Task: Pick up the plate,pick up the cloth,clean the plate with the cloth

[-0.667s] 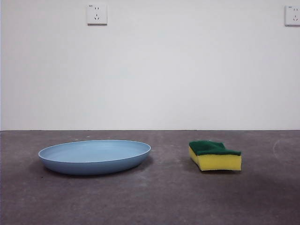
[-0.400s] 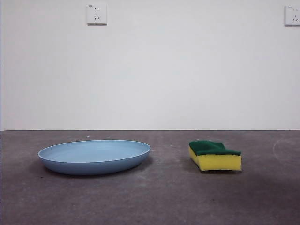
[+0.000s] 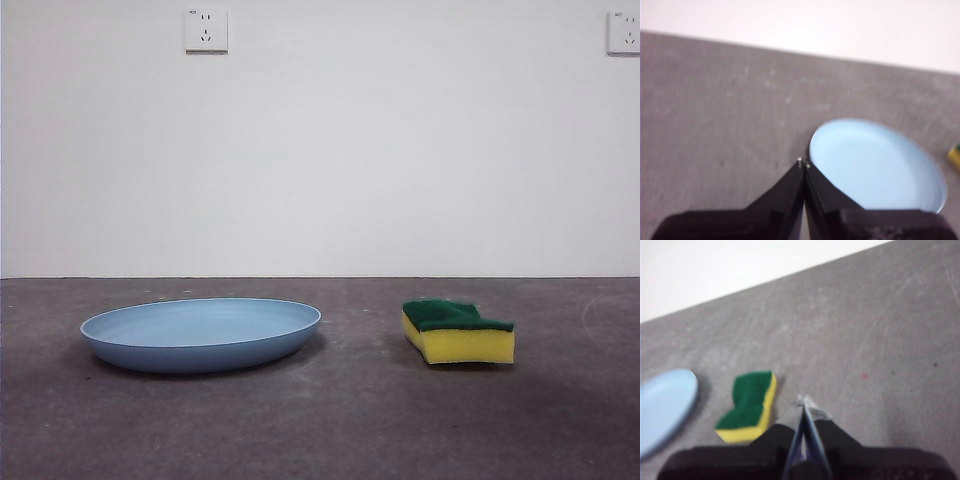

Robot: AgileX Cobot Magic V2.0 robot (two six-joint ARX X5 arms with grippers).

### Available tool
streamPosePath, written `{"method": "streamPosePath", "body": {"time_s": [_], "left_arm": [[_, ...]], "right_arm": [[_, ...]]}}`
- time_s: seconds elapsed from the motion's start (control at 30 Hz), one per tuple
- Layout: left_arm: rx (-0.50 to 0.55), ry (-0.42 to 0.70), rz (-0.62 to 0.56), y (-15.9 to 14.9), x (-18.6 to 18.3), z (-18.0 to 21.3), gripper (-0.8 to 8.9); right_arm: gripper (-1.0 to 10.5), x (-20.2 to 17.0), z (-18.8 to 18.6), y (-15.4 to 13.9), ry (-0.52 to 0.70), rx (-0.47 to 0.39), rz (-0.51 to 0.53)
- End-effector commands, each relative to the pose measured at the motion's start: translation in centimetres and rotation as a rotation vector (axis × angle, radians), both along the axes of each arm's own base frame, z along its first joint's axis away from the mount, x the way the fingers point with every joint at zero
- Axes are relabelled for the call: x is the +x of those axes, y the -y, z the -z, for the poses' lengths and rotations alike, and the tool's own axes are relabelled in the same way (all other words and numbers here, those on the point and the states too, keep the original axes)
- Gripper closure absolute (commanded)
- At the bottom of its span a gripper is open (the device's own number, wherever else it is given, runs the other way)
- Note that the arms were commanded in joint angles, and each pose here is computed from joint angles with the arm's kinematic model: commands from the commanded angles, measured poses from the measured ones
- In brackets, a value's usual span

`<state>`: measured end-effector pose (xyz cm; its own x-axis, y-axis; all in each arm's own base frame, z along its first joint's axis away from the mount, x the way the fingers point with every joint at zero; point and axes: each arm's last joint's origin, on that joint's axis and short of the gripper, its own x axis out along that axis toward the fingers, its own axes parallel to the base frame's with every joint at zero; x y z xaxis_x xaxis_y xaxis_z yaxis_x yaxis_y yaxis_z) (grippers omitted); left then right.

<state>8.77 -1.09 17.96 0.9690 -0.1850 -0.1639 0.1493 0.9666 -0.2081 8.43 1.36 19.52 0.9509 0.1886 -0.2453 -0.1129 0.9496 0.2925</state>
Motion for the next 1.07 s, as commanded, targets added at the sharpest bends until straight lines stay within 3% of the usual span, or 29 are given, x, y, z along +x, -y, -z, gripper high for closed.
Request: {"method": "streamPosePath", "body": {"time_s": [0.03,0.33,0.47,0.63,0.7,0.77,0.83,1.07], "left_arm": [[-0.024,0.020,0.005,0.0,-0.3,-2.0,8.19],[-0.008,-0.068,0.161,0.5,0.6,-8.1,8.19],[0.024,-0.173,0.273,0.9,2.1,-10.6,8.19],[0.057,-0.325,0.360,1.3,3.9,-12.8,8.13],[0.073,-0.378,0.369,1.3,4.6,-13.3,7.95],[0.084,-0.419,0.376,1.4,5.4,-13.6,6.42],[0.081,-0.443,0.376,1.5,6.1,-13.7,4.89],[0.067,-0.564,0.377,1.8,10.1,-11.5,4.64]], "right_arm": [[9.6,-0.2,-2.9,0.0,0.011,0.028,-0.003],[9.5,1.3,-10.6,-0.7,-0.082,0.023,-0.184],[9.5,2.6,-13.2,-1.3,-0.192,-0.024,-0.359],[9.3,4.5,-14.4,-1.7,-0.361,-0.099,-0.434],[8.0,5.3,-14.5,-1.8,-0.414,-0.105,-0.442],[6.2,6.1,-14.2,-1.9,-0.448,-0.102,-0.443],[5.1,6.6,-13.9,-2.0,-0.470,-0.101,-0.441],[4.7,7.4,-13.4,-2.1,-0.507,-0.096,-0.441]]}}
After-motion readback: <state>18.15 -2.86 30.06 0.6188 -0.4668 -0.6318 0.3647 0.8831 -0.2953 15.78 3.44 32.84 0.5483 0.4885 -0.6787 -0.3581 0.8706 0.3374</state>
